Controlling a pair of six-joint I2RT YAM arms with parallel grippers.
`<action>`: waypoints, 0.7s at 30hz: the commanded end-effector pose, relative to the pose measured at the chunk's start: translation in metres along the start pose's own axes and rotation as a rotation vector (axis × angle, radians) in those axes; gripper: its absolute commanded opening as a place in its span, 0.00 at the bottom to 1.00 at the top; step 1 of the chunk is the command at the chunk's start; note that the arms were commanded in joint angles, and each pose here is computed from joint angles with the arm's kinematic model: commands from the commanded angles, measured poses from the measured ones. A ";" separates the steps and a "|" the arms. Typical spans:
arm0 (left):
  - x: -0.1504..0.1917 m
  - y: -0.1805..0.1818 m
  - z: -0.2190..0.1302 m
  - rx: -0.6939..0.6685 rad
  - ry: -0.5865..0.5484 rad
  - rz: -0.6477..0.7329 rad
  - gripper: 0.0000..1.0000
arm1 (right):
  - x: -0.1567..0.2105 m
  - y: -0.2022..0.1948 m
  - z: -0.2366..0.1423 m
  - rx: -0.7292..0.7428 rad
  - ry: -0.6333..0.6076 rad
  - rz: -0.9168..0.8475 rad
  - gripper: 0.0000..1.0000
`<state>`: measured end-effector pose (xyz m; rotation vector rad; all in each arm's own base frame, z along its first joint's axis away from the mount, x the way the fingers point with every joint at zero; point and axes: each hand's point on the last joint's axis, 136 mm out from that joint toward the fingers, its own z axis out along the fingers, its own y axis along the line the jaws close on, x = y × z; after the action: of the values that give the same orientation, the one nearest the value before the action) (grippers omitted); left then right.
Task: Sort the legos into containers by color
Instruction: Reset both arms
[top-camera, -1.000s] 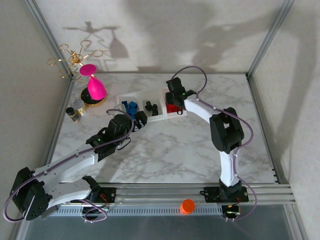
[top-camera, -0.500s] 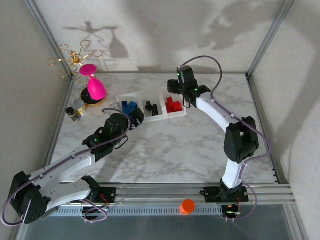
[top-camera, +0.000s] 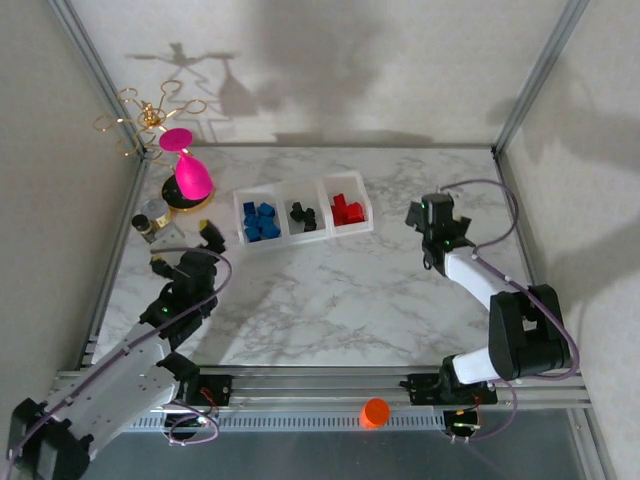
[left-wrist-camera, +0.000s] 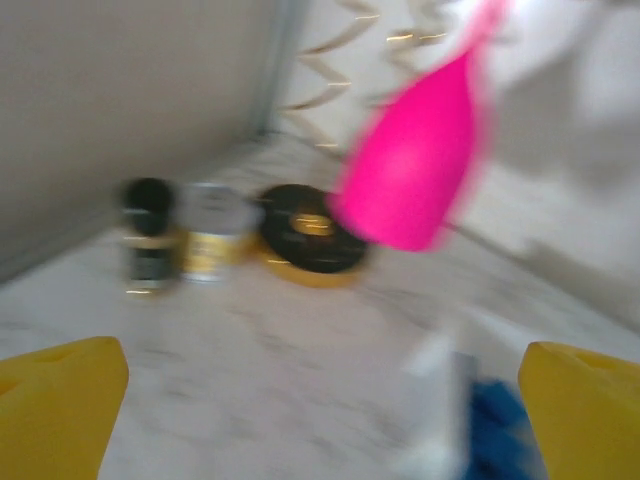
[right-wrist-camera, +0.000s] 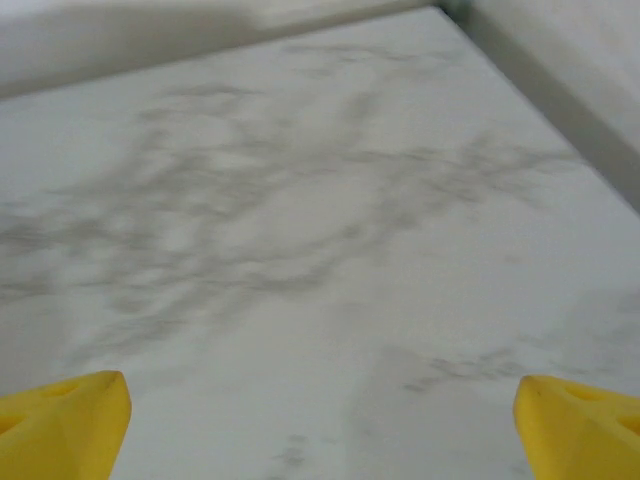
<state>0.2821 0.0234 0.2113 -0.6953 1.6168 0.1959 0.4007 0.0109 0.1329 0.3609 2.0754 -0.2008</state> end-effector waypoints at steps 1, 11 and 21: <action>-0.001 0.041 0.020 -0.150 -0.103 0.084 1.00 | -0.020 -0.027 0.009 0.085 -0.181 0.056 0.99; 0.024 0.033 0.057 0.089 -0.162 0.026 1.00 | -0.004 -0.032 -0.010 -0.142 -0.391 -0.029 0.99; 0.064 -0.007 0.086 0.227 -0.087 0.112 1.00 | 0.015 -0.032 -0.013 -0.235 -0.415 -0.031 0.99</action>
<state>0.3381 0.0539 0.1086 -0.4958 1.6609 0.1785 0.3597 -0.0170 0.0952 0.1649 1.7891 -0.0678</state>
